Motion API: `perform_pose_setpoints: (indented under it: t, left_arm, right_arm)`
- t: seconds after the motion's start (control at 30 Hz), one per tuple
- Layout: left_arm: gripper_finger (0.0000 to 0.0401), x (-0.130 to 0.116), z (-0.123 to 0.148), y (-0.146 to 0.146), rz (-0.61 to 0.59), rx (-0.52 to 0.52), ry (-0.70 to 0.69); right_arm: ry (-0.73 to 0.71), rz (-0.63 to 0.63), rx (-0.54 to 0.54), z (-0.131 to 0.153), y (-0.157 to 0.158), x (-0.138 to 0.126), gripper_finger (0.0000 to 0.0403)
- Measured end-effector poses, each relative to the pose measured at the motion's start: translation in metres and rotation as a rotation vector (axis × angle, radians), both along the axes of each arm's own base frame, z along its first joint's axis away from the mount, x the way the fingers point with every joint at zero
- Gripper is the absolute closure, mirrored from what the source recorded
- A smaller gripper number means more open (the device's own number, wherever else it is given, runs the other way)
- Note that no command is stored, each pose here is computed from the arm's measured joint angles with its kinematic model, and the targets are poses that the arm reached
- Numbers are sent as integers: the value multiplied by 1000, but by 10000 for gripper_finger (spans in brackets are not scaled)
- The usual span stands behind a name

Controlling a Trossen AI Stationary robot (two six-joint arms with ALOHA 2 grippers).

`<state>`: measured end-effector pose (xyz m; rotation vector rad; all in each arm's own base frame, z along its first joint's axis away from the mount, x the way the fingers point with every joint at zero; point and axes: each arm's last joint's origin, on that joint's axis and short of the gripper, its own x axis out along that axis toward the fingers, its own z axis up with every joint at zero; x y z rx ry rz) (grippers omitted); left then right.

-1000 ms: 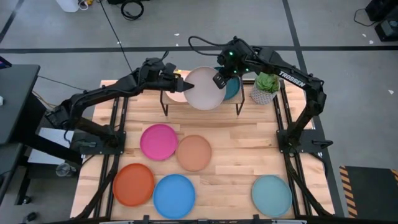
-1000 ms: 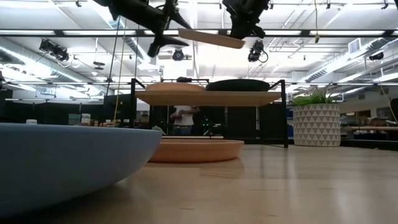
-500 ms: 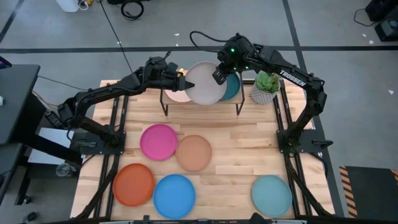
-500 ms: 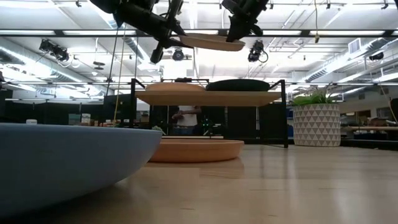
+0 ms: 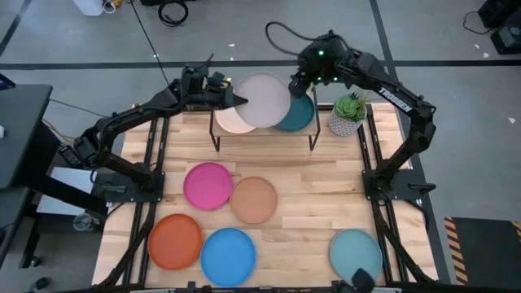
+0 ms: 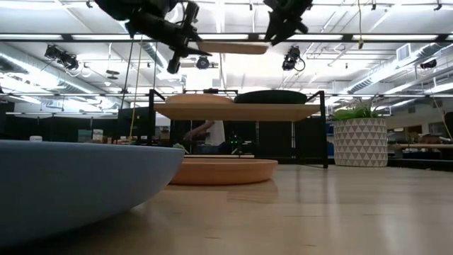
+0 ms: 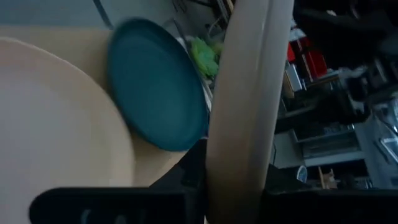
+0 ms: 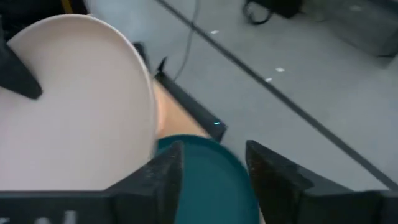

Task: Place and stack plates onto a shelf
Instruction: Stack the gray plate on top of the light orange plate on the shelf

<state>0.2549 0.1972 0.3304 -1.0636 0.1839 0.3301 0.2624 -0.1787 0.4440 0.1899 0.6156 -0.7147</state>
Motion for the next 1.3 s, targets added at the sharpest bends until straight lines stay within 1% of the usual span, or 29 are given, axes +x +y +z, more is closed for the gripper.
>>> perform_pose_setpoints:
  t: [0.13,0.3,0.4,0.57,0.67,0.8,0.9,1.0,1.13,1.3]
  left_arm:
    - [339,-18,-5,17,15,-29,31]
    - [341,-43,-11,28,27,-67,115]
    - [343,-56,-3,28,52,-39,114]
    - [344,-73,17,18,143,43,107]
    - [344,-81,20,10,193,49,165]
    - [345,-83,30,-1,240,85,317]
    - [343,-79,35,-4,256,101,359]
    - [342,-76,27,-2,238,52,396]
    - [341,-68,10,7,182,-27,451]
    - [341,-55,-4,19,115,-69,425]
  right_arm:
    - [-18,-46,-36,12,2,-16,184]
    - [-35,-61,-49,22,9,-32,168]
    - [-35,-67,-53,25,12,-38,168]
    - [-30,-74,-56,25,13,-38,173]
    - [-25,-74,-52,23,11,-36,173]
    - [-25,-71,-50,22,10,-35,174]
    - [-46,-70,-63,24,9,-33,175]
    - [-54,-70,-68,25,9,-33,176]
    - [-54,-60,-67,25,11,-32,176]
    - [-55,-42,-66,25,15,-29,178]
